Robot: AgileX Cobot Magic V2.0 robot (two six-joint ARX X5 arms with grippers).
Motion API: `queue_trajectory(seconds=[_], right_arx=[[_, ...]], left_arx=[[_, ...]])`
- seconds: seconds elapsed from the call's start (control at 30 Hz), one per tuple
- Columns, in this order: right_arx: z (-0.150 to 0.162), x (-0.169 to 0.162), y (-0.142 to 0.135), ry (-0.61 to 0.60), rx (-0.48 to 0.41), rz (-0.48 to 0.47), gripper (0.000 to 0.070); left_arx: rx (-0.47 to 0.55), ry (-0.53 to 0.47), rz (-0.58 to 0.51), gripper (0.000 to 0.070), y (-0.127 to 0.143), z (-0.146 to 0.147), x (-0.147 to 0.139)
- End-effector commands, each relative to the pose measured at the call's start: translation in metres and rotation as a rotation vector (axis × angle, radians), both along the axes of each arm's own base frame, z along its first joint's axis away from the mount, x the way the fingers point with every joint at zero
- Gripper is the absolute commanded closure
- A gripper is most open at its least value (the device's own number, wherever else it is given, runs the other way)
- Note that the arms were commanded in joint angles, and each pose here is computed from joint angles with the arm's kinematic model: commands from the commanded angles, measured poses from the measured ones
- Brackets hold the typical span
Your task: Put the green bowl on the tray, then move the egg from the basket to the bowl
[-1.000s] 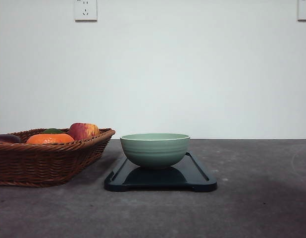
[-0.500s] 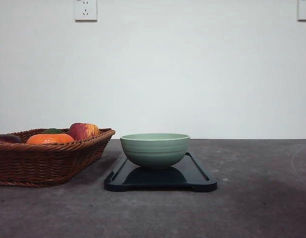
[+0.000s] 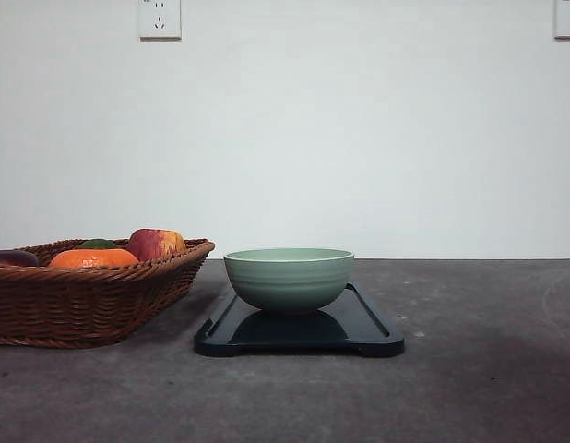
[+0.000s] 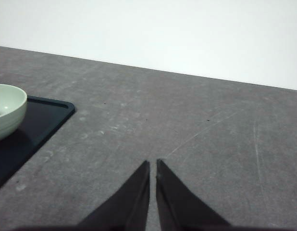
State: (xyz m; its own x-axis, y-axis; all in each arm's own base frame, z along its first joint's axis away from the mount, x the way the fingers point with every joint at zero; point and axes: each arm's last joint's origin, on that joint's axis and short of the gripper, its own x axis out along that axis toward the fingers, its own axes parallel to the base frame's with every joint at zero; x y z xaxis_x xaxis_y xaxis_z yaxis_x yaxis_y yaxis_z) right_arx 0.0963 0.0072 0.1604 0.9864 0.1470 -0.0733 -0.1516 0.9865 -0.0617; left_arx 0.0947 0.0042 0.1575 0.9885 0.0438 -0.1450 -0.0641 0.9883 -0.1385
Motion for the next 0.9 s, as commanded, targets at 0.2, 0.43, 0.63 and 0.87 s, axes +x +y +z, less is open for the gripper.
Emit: queue_trajectory(seconds=[0.2,0.43,0.63,0.87], right_arx=[[-0.0003,0.0003,-0.0001,-0.005,0.017,-0.003,0.0683],[-0.0003,0.0003,-0.0001,-0.005,0.017,-0.003,0.0683],[-0.0003,0.0003,-0.0001,-0.005,0.017,-0.003,0.0683],[-0.0003,0.0003,-0.0001,-0.005,0.017,-0.003,0.0683]], left_arx=[[0.016,0.002,-0.001,0.0700,0.0002,-0.0047,0.0012],[0.016,0.002,-0.001,0.0700,0.0002,-0.0047,0.0012],[0.016,0.002,0.000,0.0700,0.0002,-0.0047,0.0012],[0.016,0.002,-0.001,0.0700,0.0002,-0.0047,0.0012]])
